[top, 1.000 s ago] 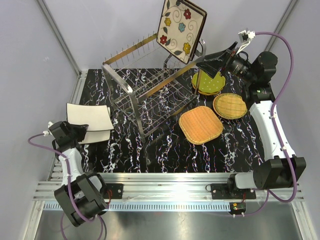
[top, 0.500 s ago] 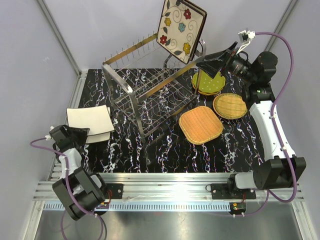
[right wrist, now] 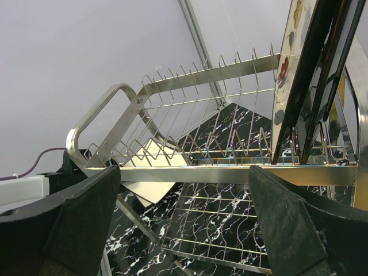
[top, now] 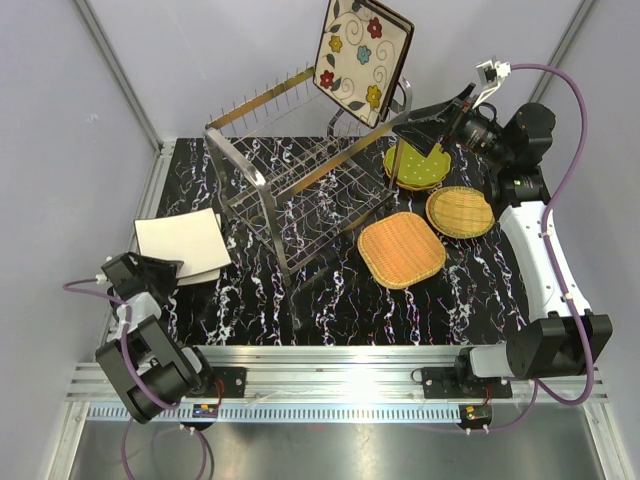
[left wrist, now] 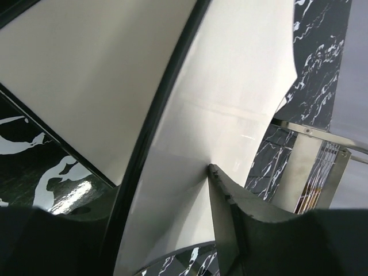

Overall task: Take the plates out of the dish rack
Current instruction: Place the plate on the table

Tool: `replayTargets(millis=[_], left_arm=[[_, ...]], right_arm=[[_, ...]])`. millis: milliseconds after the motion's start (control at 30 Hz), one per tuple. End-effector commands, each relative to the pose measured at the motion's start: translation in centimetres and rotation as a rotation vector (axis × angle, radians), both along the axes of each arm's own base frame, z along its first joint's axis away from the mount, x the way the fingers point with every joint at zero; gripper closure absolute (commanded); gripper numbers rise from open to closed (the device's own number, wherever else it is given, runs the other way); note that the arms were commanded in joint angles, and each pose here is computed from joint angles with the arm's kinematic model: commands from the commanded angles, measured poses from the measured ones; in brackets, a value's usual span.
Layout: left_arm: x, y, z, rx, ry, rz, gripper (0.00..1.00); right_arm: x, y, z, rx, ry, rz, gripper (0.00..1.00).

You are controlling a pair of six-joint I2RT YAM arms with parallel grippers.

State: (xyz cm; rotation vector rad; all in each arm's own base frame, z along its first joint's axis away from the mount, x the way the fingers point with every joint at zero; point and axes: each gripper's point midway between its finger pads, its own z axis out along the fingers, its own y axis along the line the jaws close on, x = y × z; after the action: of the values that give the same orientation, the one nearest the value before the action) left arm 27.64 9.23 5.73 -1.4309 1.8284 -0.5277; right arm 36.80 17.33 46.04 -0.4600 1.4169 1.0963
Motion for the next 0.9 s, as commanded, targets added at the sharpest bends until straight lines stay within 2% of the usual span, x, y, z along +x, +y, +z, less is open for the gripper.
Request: replayTargets(millis=[0, 367, 667, 867], left_arm=[[0.5, 0.1, 0.3, 0.056, -0.024, -0.059, 0.55], [-0.8, 0.8, -1.3, 0.061, 0.074, -0.032, 0.43], [-1.8, 1.8, -0.4, 0.107, 0.134, 0.001, 0.33], [-2.7, 2.3, 0.1, 0.122, 0.185, 0.024, 0.3]], right_arm=[[-1.4, -0.2, 2.0, -0.003, -0.074, 0.006, 0.0], [-1.3, -0.2, 1.8, -0.009, -0.072, 0.002, 0.0], [-1.0, -0.2, 1.6, -0.01, -0.068, 0.0, 0.0], [-1.1, -0.2, 1.7, -0.009, -0.068, 0.001, 0.0]])
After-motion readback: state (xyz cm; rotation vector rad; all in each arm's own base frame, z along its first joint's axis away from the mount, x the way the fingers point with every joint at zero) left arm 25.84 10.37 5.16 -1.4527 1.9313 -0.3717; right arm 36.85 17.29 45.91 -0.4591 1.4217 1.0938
